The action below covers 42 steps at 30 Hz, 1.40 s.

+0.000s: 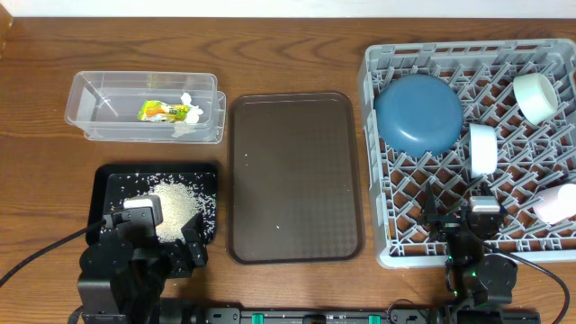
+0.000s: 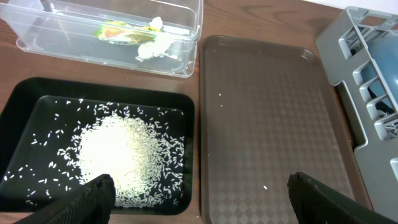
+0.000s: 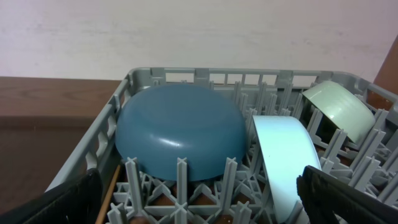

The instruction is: Sort waste into correct bins and load items into the dishwasher rack

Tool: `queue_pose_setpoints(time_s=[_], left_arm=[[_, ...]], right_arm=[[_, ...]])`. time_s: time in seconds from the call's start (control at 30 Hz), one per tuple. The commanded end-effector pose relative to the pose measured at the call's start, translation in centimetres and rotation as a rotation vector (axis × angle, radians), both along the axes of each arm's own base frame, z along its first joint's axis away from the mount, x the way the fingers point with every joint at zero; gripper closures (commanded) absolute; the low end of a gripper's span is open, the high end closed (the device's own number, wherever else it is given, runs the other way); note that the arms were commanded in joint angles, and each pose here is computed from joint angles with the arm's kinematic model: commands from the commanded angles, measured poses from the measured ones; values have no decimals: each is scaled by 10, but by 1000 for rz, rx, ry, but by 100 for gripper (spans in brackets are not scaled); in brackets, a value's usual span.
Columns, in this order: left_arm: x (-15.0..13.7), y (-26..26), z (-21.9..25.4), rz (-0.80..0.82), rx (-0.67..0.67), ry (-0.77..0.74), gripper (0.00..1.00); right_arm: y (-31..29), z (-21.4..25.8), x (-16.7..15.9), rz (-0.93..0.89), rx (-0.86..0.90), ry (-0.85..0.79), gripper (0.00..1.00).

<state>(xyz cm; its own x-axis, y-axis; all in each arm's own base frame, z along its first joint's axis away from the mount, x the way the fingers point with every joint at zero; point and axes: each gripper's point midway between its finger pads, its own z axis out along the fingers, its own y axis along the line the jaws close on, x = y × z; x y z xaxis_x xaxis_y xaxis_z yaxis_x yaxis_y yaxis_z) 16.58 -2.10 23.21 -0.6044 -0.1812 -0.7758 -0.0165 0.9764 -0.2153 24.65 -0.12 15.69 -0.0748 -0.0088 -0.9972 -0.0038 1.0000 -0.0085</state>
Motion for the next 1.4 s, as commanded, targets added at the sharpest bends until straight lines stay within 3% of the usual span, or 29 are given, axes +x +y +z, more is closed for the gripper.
queue_pose_setpoints(time_s=[0.0, 1.37], left_arm=[[0, 1, -1, 2, 9, -1, 9], [-9, 5, -16, 20, 22, -39, 9]], right_arm=[[1, 0, 0, -1, 12, -1, 1], [1, 0, 0, -1, 12, -1, 1]])
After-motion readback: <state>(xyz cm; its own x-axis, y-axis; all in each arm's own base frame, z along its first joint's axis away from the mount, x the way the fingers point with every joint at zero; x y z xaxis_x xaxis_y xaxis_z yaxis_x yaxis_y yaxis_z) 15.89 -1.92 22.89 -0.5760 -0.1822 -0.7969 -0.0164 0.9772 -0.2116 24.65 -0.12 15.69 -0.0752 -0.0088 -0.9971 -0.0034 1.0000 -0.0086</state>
